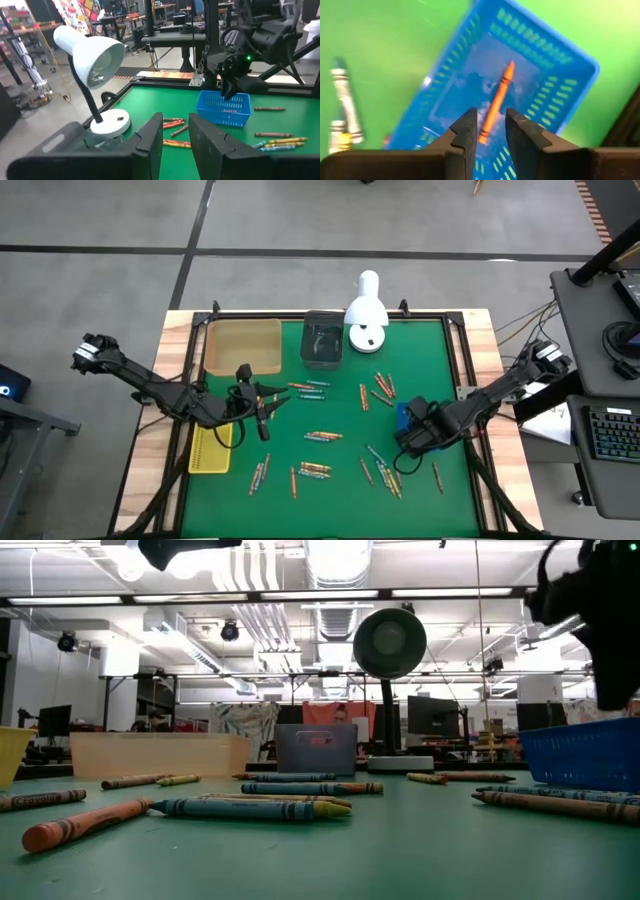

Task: Sort crayons
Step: Put the green crayon into the orange bin

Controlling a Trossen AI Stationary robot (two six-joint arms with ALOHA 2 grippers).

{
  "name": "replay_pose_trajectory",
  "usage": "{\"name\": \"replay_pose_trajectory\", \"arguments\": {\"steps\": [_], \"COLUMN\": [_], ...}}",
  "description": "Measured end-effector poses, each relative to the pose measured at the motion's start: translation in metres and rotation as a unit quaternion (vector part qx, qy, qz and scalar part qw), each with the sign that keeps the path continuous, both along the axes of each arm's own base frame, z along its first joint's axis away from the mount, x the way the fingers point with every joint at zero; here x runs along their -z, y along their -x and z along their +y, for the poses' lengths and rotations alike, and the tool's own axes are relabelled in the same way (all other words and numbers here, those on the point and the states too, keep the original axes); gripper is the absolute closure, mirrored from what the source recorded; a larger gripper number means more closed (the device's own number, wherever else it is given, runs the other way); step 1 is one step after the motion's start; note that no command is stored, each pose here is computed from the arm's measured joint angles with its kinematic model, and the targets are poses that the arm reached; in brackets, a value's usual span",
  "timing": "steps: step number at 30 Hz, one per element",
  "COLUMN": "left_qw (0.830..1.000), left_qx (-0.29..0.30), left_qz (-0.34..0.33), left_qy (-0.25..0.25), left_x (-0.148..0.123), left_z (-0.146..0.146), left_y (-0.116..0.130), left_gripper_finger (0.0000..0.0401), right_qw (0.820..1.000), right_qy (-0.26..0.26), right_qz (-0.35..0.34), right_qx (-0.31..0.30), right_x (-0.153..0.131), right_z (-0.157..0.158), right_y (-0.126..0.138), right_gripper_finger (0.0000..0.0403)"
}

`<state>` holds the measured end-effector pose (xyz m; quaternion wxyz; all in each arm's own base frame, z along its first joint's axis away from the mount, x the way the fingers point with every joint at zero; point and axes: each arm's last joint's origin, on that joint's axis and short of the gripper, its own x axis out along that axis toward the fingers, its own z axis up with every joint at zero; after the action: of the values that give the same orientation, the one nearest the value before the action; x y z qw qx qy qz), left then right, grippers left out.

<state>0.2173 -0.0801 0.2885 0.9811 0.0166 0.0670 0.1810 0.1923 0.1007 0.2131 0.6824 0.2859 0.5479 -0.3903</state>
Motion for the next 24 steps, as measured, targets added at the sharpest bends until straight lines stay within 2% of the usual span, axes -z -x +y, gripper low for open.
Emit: {"name": "replay_pose_trajectory", "arguments": {"steps": [7, 14, 18, 24], "left_qw": [0.998, 0.988, 0.977, 0.952], "left_qx": [-0.011, -0.036, -0.043, -0.048], "left_qz": [-0.008, -0.008, 0.009, 0.059], "left_qy": [0.062, 0.149, 0.207, 0.297], "left_x": [0.004, 0.012, 0.02, 0.036], "left_z": [0.0, 0.002, 0.003, 0.002], "left_y": [0.001, 0.002, 0.005, 0.006], "left_gripper_finger": [0.0324, 0.0324, 0.033, 0.0351], "right_qw": [0.994, 0.973, 0.957, 0.937], "right_qy": [0.059, 0.13, 0.173, 0.234], "right_qz": [-0.065, -0.123, -0.145, -0.154], "right_qx": [-0.072, -0.149, -0.179, -0.21], "right_x": [-0.025, -0.048, -0.062, -0.075], "right_z": [0.001, 0.002, 0.002, -0.001], "right_y": [-0.011, -0.025, -0.031, -0.037], "right_gripper_finger": [0.0312, 0.0312, 0.0314, 0.0322]}}
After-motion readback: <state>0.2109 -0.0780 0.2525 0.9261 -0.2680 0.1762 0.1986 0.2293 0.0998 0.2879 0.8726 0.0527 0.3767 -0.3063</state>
